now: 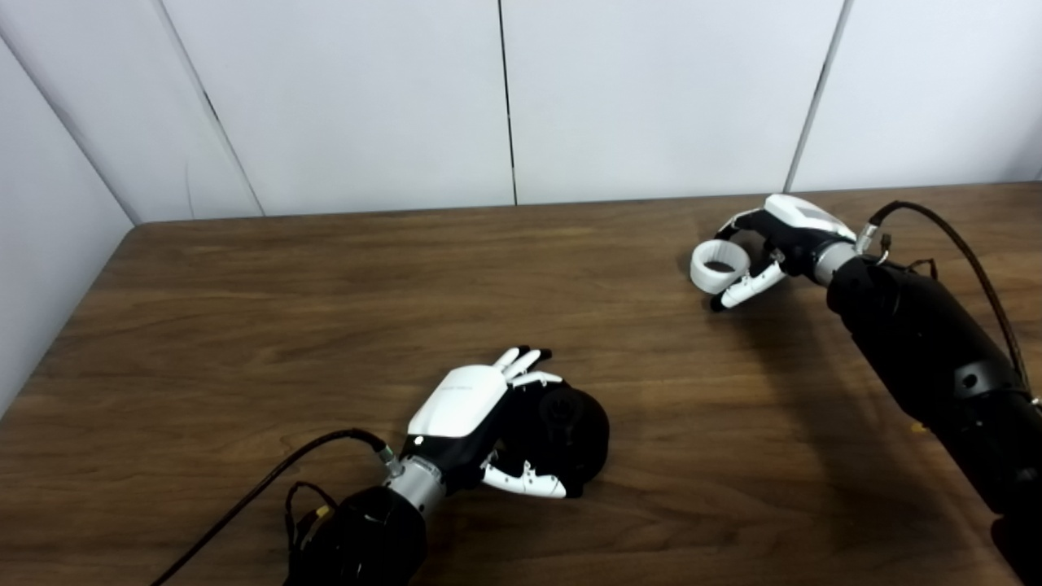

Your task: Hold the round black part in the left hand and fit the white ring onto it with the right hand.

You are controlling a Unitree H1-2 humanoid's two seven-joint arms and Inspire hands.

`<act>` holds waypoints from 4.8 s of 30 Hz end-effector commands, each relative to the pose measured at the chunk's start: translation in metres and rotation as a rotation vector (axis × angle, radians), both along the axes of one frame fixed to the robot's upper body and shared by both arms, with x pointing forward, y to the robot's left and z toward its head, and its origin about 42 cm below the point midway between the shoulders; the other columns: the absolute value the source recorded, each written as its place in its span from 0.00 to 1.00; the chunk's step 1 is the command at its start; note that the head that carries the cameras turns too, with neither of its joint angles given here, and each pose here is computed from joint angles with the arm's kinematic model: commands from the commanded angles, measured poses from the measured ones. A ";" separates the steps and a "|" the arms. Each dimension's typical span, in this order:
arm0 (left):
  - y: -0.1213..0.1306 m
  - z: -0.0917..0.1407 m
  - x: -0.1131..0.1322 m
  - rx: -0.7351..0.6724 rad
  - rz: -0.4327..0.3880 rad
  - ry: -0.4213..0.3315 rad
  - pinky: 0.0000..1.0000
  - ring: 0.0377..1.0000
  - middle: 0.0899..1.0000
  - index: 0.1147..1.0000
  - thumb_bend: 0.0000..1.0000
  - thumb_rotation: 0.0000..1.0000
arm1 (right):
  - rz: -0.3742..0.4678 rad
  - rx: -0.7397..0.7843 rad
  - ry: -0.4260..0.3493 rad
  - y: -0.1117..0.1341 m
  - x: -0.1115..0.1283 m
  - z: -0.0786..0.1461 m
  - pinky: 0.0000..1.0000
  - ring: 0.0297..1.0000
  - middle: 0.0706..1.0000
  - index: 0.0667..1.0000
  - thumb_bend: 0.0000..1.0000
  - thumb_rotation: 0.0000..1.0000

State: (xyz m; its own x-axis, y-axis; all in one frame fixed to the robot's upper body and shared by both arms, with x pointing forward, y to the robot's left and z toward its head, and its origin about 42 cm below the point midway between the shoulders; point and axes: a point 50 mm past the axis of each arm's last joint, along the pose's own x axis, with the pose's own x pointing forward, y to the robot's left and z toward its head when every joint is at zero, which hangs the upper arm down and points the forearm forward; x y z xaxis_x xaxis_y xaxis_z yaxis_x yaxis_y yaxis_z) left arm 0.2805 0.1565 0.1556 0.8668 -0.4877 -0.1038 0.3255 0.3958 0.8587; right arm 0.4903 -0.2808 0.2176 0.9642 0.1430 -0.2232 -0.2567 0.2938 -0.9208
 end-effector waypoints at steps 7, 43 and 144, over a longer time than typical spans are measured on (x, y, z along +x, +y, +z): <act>-0.001 0.003 -0.002 -0.002 -0.022 0.008 0.89 1.00 0.98 0.75 0.94 0.47 | 0.004 0.014 -0.111 -0.006 0.007 0.024 0.75 0.89 0.85 0.65 0.83 0.24; -0.001 0.004 -0.001 -0.011 -0.021 0.011 0.90 1.00 0.98 0.75 0.93 0.46 | 0.007 0.056 -0.153 -0.002 0.005 0.020 0.75 0.88 0.83 0.46 0.53 0.15; -0.011 0.000 0.009 0.012 -0.023 0.009 0.92 1.00 0.97 0.77 0.92 0.47 | 0.577 0.295 -0.074 0.124 -0.148 0.050 0.77 0.88 0.80 0.45 0.52 0.15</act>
